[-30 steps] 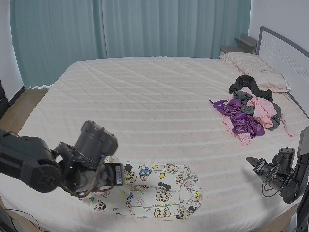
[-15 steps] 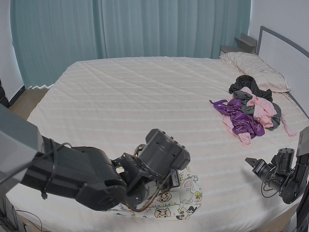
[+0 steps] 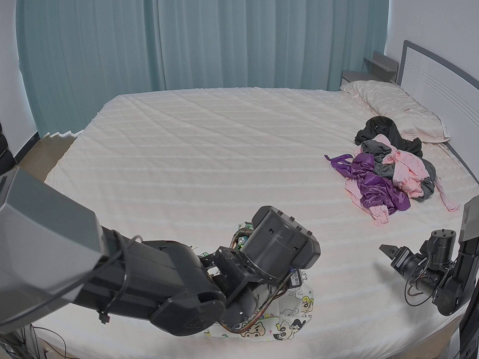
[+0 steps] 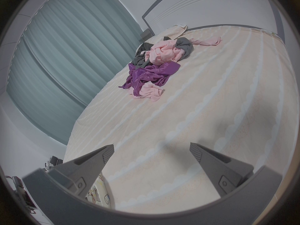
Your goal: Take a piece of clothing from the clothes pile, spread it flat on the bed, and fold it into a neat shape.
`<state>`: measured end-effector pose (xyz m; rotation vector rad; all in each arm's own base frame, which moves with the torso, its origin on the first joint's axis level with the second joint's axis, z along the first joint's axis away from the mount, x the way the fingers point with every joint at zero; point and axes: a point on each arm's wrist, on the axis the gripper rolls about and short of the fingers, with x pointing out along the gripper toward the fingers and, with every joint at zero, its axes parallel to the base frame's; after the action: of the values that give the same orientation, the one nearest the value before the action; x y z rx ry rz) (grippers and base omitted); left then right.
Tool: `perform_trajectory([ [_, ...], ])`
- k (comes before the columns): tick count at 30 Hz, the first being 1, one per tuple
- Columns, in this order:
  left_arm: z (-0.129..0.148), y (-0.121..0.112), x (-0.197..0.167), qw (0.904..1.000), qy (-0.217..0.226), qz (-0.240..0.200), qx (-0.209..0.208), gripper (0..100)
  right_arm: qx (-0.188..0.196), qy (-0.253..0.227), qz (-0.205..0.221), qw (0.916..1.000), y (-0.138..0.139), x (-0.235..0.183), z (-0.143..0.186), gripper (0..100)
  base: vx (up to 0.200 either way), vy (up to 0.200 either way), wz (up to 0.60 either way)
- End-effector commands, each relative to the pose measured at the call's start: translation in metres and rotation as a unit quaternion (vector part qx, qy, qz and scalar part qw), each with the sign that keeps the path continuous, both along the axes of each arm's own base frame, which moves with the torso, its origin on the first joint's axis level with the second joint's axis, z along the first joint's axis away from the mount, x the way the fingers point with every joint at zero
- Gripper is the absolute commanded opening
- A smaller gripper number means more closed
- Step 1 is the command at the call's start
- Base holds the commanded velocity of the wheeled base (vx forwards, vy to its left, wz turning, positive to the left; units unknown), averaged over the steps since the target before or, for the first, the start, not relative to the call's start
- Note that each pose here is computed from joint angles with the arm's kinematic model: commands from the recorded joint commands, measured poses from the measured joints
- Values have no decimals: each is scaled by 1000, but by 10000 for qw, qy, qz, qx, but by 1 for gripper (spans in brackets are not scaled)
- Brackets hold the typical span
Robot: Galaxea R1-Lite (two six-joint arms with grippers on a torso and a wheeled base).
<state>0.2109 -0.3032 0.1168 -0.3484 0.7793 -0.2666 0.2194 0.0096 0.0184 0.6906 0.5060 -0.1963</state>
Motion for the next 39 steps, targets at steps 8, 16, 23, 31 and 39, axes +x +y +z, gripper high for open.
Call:
perform_trajectory([
  [8, -3, -7, -2, 9999, 30, 0, -144, 100, -6, 107, 15, 9999, 0, -4, -2, 100, 0, 0, 0],
  [16, -6, -5, -10, 9999, 107, 65, -96, 100, 12, 115, 38, 9999, 1, -4, -2, 100, 0, 0, 0],
  [23, -14, 63, -11, 9963, 425, 733, 141, 100, 82, 147, 165, 9997, 8, -5, -3, 100, 0, 0, 0],
  [31, -39, 129, -10, 9866, 875, 1324, -381, 100, 127, 179, 244, 9995, 14, -6, -3, 100, 0, 0, 0],
  [39, -52, 147, -12, 9744, 1024, 1897, -643, 100, 162, 219, 273, 9993, 16, -6, -5, 100, -75, 0, 0],
])
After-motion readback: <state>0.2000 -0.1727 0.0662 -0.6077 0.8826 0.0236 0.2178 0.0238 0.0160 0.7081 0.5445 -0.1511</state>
